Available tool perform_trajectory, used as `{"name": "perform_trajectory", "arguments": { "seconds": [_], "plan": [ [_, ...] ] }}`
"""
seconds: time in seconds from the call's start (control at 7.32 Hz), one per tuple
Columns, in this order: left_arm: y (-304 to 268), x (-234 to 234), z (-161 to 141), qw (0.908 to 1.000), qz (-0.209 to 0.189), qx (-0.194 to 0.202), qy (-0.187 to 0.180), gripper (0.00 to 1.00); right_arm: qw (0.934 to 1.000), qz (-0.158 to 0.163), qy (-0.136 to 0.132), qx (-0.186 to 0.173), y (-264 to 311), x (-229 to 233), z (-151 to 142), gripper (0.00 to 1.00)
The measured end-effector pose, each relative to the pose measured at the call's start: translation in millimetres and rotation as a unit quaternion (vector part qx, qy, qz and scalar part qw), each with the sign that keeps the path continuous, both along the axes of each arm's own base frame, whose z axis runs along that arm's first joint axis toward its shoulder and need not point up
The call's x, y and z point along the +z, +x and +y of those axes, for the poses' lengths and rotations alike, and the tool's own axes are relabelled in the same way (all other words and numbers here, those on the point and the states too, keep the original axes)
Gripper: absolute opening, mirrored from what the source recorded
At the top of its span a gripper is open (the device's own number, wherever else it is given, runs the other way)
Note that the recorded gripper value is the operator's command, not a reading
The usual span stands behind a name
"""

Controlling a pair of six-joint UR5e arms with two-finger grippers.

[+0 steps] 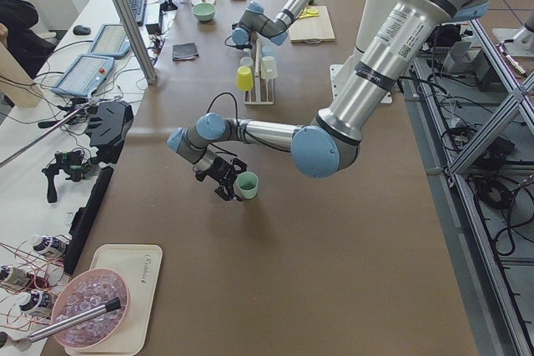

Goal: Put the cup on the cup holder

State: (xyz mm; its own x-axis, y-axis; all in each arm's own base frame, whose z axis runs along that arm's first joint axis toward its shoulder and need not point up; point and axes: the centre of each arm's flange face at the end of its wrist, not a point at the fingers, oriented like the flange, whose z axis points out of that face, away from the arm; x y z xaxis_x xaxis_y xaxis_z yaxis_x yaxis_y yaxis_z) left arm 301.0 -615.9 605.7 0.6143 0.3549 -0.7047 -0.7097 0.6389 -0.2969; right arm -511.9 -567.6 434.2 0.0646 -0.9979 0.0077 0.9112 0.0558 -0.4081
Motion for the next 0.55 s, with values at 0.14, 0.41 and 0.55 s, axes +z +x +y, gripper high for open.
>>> {"name": "perform_trajectory", "arguments": {
  "seconds": [0.14, 0.41, 0.55],
  "plan": [
    [7.4, -5.6, -3.8, 0.9999, -0.005, 0.009, 0.006, 0.97, 1.0, 0.0, -0.001, 0.001, 4.8, 2.0, -2.1, 1.0],
    [28.3, -10.3, -1.2, 0.999, -0.017, 0.038, 0.017, 0.97, 1.0, 0.0, -0.002, 0.003, 8.8, 6.0, -1.9, 1.0],
    [35.6, -10.0, 1.8, 0.9984, -0.018, 0.051, 0.019, 0.97, 1.0, 0.001, -0.002, 0.003, 10.8, 9.2, -1.1, 1.0]
  ]
}}
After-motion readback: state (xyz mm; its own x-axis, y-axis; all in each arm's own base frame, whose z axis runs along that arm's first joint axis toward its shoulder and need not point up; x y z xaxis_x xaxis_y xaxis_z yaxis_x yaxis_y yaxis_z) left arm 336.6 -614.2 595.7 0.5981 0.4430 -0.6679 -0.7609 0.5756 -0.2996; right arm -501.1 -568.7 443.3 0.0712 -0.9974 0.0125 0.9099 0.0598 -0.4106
